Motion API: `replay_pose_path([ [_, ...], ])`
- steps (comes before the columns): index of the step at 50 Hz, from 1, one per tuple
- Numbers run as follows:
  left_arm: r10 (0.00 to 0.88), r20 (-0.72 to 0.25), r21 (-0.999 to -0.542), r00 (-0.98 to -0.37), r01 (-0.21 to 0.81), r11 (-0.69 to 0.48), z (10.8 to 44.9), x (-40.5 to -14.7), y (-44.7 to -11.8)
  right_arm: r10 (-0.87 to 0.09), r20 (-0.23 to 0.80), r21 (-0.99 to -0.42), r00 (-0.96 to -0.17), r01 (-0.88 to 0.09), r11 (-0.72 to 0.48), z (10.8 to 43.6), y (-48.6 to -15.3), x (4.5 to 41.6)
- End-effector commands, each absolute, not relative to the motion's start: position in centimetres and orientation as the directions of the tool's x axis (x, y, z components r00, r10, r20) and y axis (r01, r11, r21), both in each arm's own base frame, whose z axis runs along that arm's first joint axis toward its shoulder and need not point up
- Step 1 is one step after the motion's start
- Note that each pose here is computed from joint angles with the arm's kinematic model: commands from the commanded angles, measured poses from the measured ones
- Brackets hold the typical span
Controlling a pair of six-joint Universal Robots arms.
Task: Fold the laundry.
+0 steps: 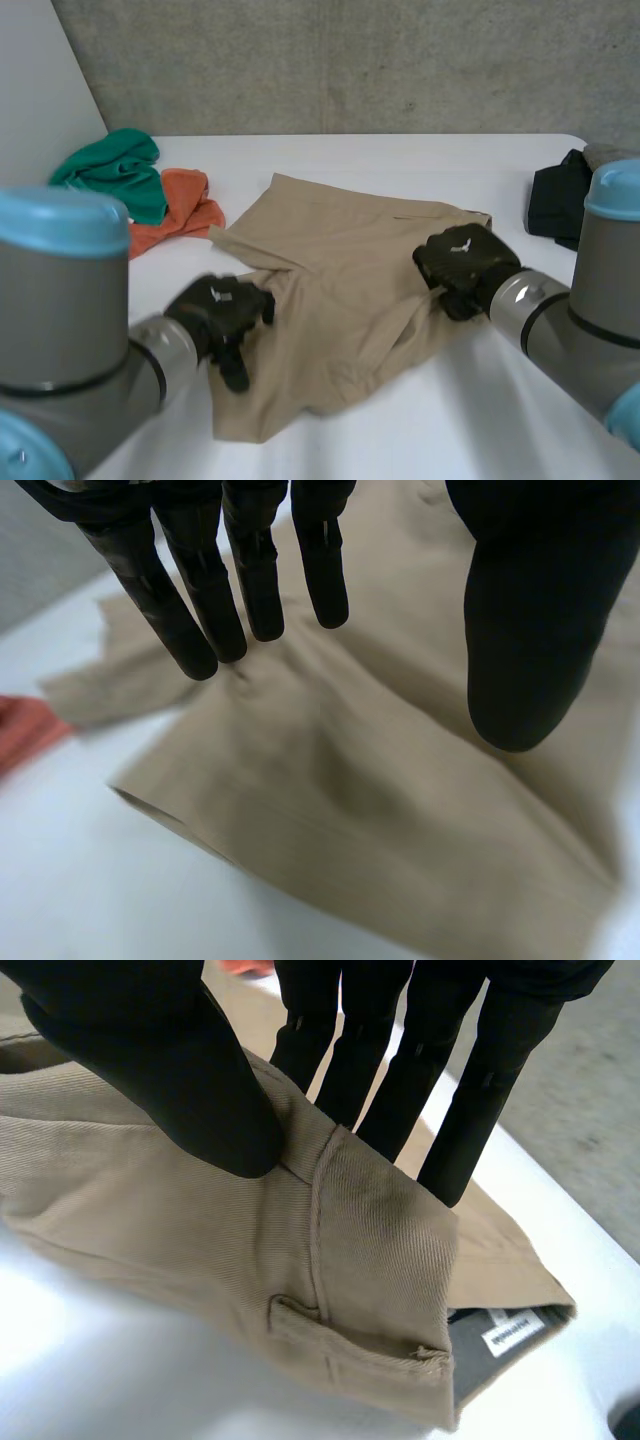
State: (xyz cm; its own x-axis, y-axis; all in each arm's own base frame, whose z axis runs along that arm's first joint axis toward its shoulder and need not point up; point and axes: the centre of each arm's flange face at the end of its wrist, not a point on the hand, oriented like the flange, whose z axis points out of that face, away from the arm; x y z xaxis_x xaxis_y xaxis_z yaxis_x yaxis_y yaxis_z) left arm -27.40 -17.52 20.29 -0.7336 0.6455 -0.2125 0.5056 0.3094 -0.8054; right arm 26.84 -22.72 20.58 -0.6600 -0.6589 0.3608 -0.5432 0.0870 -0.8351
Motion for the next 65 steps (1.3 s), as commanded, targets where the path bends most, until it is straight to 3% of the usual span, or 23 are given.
replay_pose_path([
  [1, 0.657, -0.263, -0.735, -0.707, 0.588, 0.339, 17.8, -27.4, -15.1, -0.533, 0.255, -0.883, -0.807, -0.419, 0.211, 20.7, -25.4, 26.2],
  [10, 0.625, -0.325, -0.675, -0.71, 0.637, 0.372, 15.7, -27.7, -15.0, -0.433, 0.239, -0.89, -0.869, -0.375, 0.259, 20.9, -26.1, 25.4],
  [16, 0.638, -0.323, -0.697, -0.699, 0.632, 0.339, 15.8, -28.6, -14.6, -0.406, 0.226, -0.893, -0.886, -0.354, 0.276, 20.9, -26.2, 25.2],
  [20, 0.58, -0.361, -0.744, -0.73, 0.601, 0.293, 16.5, -29.0, -15.4, -0.418, 0.231, -0.886, -0.879, -0.367, 0.283, 21.0, -25.8, 25.2],
  [23, 0.535, -0.403, -0.764, -0.742, 0.595, 0.25, 17.6, -28.7, -15.4, -0.487, 0.289, -0.844, -0.824, -0.46, 0.277, 20.9, -24.6, 25.0],
  [24, 0.528, -0.414, -0.765, -0.741, 0.598, 0.24, 18.0, -28.6, -15.4, -0.524, 0.316, -0.822, -0.791, -0.504, 0.265, 20.7, -24.2, 24.9],
  [25, 0.535, -0.44, -0.753, -0.721, 0.621, 0.217, 18.5, -28.2, -15.0, -0.608, 0.377, -0.766, -0.699, -0.604, 0.22, 20.3, -23.2, 24.6],
  [28, 0.571, -0.487, -0.712, -0.661, 0.679, 0.179, 18.9, -27.5, -14.5, -0.722, 0.465, -0.661, -0.513, -0.744, 0.104, 19.6, -21.9, 23.7],
  [29, 0.606, -0.513, -0.676, -0.608, 0.721, 0.151, 18.9, -27.1, -14.0, -0.78, 0.499, -0.585, -0.377, -0.811, 0.018, 19.1, -20.9, 23.1],
  [31, 0.665, -0.535, -0.608, -0.521, 0.784, 0.126, 18.7, -26.4, -13.2, -0.824, 0.511, -0.51, -0.244, -0.858, -0.062, 18.5, -19.8, 22.3],
  [32, 0.686, -0.536, -0.587, -0.492, 0.801, 0.117, 18.7, -26.3, -12.8, -0.854, 0.504, -0.45, -0.129, -0.883, -0.133, 18.0, -19.0, 21.6],
  [35, 0.757, -0.526, -0.496, -0.388, 0.863, 0.097, 18.4, -25.7, -11.1, -0.874, 0.486, -0.37, -0.019, -0.91, -0.186, 17.6, -18.4, 20.6],
  [37, 0.793, -0.507, -0.448, -0.337, 0.89, 0.091, 18.4, -25.6, -9.8, -0.897, 0.44, -0.374, -0.049, -0.918, -0.133, 17.7, -18.3, 20.0],
  [40, 0.809, -0.499, -0.42, -0.311, 0.903, 0.089, 18.7, -25.9, -9.1, -0.891, 0.44, -0.412, -0.115, -0.907, -0.087, 18.1, -18.9, 20.2],
  [44, 0.753, -0.539, -0.471, -0.378, 0.876, 0.102, 19.4, -27.4, -11.0, -0.85, 0.455, -0.508, -0.266, -0.861, -0.002, 19.0, -20.4, 20.9],
  [48, 0.651, -0.596, -0.558, -0.47, 0.825, 0.084, 20.8, -29.5, -14.3, -0.783, 0.476, -0.609, -0.4, -0.792, 0.035, 19.8, -22.3, 21.9],
  [49, 0.604, -0.613, -0.603, -0.51, 0.796, 0.06, 21.4, -30.6, -16.0, -0.75, 0.491, -0.642, -0.443, -0.766, 0.033, 19.8, -23.3, 22.4],
  [52, 0.53, -0.63, -0.665, -0.568, 0.747, 0.01, 22.2, -32.2, -19.1, -0.693, 0.522, -0.673, -0.498, -0.739, 0.025, 19.5, -25.0, 23.0],
  [53, 0.468, -0.639, -0.699, -0.61, 0.714, -0.023, 22.7, -33.0, -21.6, -0.642, 0.55, -0.685, -0.534, -0.728, 0.019, 19.1, -26.4, 23.4],
  [55, 0.415, -0.651, -0.717, -0.636, 0.694, -0.063, 23.1, -33.7, -24.1, -0.584, 0.586, -0.687, -0.562, -0.727, 0.011, 18.7, -27.9, 23.6],
  [58, 0.32, -0.694, -0.709, -0.645, 0.689, -0.15, 23.2, -35.0, -28.6, -0.456, 0.653, -0.689, -0.605, -0.725, -0.024, 18.3, -30.6, 24.2],
  [60, 0.277, -0.738, -0.671, -0.616, 0.715, -0.197, 22.1, -36.1, -31.4, -0.368, 0.684, -0.693, -0.63, -0.718, -0.061, 17.9, -32.5, 24.7],
  [65, 0.246, -0.769, -0.639, -0.59, 0.729, -0.246, 20.0, -37.7, -34.6, -0.247, 0.716, -0.695, -0.653, -0.698, -0.17, 16.8, -35.8, 26.0],
])
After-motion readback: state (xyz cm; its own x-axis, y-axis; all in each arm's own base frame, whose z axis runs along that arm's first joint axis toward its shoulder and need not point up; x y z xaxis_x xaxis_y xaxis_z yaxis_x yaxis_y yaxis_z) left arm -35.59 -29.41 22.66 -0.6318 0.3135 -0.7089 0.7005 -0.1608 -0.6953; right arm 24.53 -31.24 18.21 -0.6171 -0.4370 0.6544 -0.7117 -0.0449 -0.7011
